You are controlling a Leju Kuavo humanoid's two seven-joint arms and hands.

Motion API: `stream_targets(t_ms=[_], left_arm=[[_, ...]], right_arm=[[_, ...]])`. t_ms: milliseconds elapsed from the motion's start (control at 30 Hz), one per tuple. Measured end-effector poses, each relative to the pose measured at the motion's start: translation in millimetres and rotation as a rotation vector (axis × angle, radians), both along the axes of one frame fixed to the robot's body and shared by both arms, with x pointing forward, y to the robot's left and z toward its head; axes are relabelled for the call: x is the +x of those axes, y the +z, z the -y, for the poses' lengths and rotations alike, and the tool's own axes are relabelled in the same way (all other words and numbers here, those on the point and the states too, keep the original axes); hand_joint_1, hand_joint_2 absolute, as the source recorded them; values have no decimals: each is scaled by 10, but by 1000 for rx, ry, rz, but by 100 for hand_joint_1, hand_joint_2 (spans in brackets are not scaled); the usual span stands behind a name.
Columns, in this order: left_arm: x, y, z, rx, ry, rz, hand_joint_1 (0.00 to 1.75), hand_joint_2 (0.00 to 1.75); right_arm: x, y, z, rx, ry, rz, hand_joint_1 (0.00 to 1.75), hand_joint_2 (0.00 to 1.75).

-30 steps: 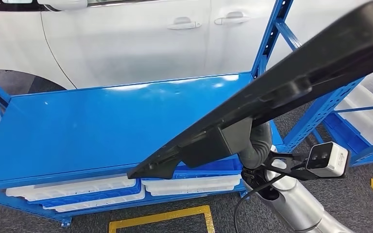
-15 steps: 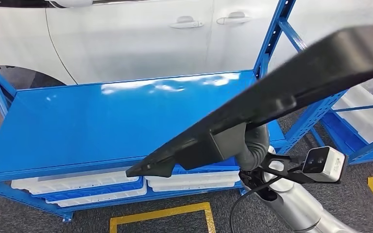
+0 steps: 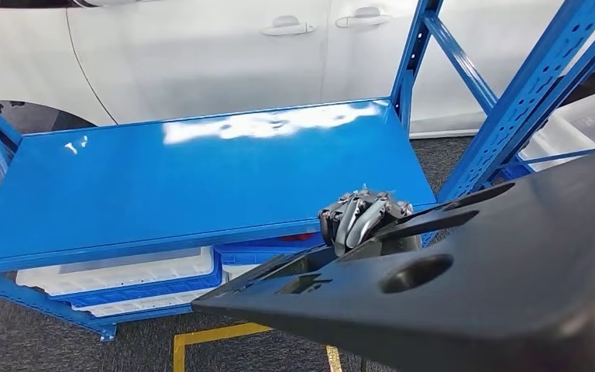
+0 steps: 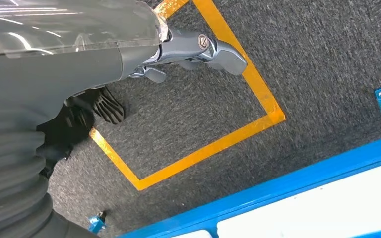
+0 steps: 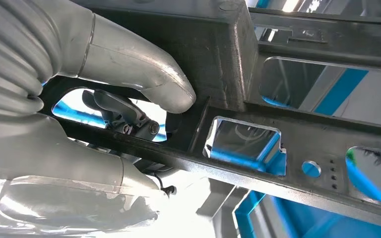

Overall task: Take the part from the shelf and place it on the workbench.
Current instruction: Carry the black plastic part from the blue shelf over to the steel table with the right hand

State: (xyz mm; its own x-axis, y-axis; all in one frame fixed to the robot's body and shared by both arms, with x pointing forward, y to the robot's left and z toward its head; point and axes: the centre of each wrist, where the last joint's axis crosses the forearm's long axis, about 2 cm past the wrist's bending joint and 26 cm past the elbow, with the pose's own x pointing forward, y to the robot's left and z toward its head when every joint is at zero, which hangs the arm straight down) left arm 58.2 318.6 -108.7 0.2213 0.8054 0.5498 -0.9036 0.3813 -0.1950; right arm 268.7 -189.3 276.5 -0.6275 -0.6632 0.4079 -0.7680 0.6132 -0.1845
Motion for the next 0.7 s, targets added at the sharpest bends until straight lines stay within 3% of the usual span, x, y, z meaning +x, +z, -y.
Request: stream_targets(t_ms=[700], left_arm=[[4, -1, 24, -4, 2, -10, 0, 175]], right_arm=[[-5, 163, -175, 28, 50, 24, 175, 175]])
